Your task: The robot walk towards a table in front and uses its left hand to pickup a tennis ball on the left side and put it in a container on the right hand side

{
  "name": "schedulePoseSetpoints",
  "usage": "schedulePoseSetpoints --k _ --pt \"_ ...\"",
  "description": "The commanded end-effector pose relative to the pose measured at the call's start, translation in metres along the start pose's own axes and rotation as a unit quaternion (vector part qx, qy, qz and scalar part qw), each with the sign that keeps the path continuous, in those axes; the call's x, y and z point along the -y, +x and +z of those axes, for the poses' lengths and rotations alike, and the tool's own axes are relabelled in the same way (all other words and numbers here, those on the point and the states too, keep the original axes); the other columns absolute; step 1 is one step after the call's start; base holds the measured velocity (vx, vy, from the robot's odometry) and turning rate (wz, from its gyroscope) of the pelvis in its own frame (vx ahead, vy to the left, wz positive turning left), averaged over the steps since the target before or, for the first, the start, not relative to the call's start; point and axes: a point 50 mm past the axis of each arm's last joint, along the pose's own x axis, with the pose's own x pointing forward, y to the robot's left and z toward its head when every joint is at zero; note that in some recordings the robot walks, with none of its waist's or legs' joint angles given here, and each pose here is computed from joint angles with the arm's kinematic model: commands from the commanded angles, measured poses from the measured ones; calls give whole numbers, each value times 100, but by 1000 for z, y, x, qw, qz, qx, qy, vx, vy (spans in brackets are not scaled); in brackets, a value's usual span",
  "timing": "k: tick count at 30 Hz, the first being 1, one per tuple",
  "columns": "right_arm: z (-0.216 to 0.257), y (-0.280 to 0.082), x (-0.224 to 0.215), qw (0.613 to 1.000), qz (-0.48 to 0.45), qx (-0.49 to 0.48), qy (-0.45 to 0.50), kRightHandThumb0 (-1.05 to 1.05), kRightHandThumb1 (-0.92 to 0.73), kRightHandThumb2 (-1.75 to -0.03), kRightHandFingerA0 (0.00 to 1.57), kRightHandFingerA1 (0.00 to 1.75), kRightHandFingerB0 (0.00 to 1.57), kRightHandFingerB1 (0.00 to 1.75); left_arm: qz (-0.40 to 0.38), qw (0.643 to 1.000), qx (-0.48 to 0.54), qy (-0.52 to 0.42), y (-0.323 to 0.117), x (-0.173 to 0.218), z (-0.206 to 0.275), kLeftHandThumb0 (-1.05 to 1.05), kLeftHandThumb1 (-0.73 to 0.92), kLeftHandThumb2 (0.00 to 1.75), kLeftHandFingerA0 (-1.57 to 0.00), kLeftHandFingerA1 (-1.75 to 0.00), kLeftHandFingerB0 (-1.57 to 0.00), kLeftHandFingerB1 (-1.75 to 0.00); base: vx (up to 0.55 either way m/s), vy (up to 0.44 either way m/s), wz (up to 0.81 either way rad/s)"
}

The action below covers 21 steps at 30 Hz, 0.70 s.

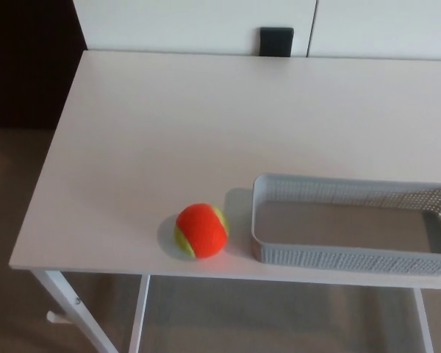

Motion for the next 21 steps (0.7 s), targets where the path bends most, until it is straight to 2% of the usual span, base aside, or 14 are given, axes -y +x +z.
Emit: schedulePoseSetpoints --k 1,3,4,6,7,9,12,13,21 --pt "2 1 6 1000 -14 -9 -17 -38 -57 -56 49 47 29 34 -112 968 216 -60 -16 47 131 -13 50 55 -20 -42 -26 -30 0 0 0" --pt "0 1 6 1000 -16 -17 -9 -40 -56 -56 50 48 29 34 -240 916 319 36 -39 104 176 -35 46 55 -24 -40 -21 -30 0 0 0" --pt "-1 2 6 1000 -16 -18 -7 -40 -56 -56 50 48 29 34 -274 891 354 74 -48 125 188 -35 46 55 -24 -40 -21 -30 0 0 0" --pt "-2 1 5 1000 -16 -19 -6 -40 -56 -56 50 47 29 34 -312 866 375 106 -59 147 198 -37 42 61 -18 -43 -18 -36 0 0 0" --pt "-3 0 4 1000 -12 -17 -8 -39 -56 -56 48 47 29 34 -343 841 398 128 -63 169 203 -21 31 86 -12 -54 -10 -52 0 0 0" --pt "-3 1 2 1000 -8 -16 -14 -41 -57 -56 50 47 29 34 -371 811 423 159 -69 195 208 -22 25 83 -15 -55 -12 -53 0 0 0" --pt "-2 0 3 1000 -6 -14 -11 -40 -58 -57 49 47 28 34 -393 785 442 184 -76 219 211 -21 23 83 -15 -55 -14 -53 0 0 0" --pt "-1 1 3 1000 -6 -13 -13 -41 -57 -57 49 46 28 34 -403 778 444 190 -77 226 212 -35 39 52 -29 -36 -30 -31 0 0 0" --pt "5 4 1 1000 -9 -3 -5 -38 -55 -56 51 48 30 35 -449 728 452 254 -86 274 220 -41 37 52 -31 -38 -29 -30 0 0 0"
